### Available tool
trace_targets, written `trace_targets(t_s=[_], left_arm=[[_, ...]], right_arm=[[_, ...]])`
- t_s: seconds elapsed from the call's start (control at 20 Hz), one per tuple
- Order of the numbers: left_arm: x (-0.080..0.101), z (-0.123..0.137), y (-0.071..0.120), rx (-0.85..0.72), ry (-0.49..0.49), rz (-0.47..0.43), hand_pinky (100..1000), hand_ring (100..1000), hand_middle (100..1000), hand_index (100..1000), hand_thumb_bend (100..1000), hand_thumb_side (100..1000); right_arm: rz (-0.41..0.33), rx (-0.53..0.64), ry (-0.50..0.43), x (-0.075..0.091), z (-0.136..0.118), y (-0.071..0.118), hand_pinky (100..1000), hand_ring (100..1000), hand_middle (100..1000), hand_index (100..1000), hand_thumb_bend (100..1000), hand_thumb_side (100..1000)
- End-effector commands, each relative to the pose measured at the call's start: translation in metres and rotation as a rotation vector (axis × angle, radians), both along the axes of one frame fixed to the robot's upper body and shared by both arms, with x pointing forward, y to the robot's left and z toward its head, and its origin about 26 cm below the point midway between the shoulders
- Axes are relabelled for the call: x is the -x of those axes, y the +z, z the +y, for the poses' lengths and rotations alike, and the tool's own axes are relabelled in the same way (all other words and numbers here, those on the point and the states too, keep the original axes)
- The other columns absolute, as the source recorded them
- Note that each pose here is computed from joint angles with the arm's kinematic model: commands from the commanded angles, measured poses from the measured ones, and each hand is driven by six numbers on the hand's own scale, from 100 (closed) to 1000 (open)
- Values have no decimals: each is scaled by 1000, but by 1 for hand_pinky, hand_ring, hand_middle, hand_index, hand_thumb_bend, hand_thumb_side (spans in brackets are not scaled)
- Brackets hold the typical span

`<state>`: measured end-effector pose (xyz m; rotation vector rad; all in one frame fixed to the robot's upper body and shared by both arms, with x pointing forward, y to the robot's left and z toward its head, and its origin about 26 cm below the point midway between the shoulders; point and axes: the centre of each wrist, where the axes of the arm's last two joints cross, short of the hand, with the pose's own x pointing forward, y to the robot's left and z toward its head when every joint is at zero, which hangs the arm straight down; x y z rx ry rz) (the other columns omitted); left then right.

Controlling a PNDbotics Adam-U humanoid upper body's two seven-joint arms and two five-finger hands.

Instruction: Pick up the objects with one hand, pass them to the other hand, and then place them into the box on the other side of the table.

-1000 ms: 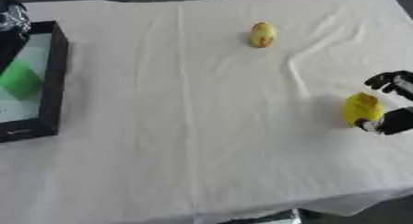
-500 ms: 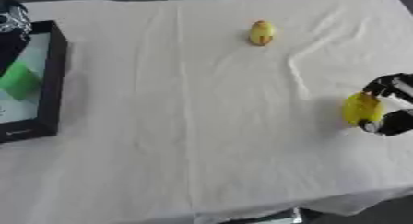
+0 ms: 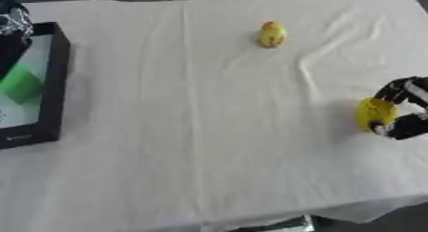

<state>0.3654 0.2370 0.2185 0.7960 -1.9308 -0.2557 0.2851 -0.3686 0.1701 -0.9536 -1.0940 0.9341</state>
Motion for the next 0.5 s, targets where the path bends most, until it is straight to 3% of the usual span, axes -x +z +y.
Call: trace_targets(t_s=[0.05, 0.5], left_arm=[[3, 0, 9, -8, -9, -34, 643, 679, 635, 749, 100, 562], [3, 0, 7, -12, -10, -22, 645, 681, 636, 749, 100, 570]], right_arm=[[-13, 34, -3, -2, -3, 4, 845, 762, 638, 726, 373, 100], [-30, 75, -11, -1, -3, 4, 845, 762, 658, 753, 376, 100]])
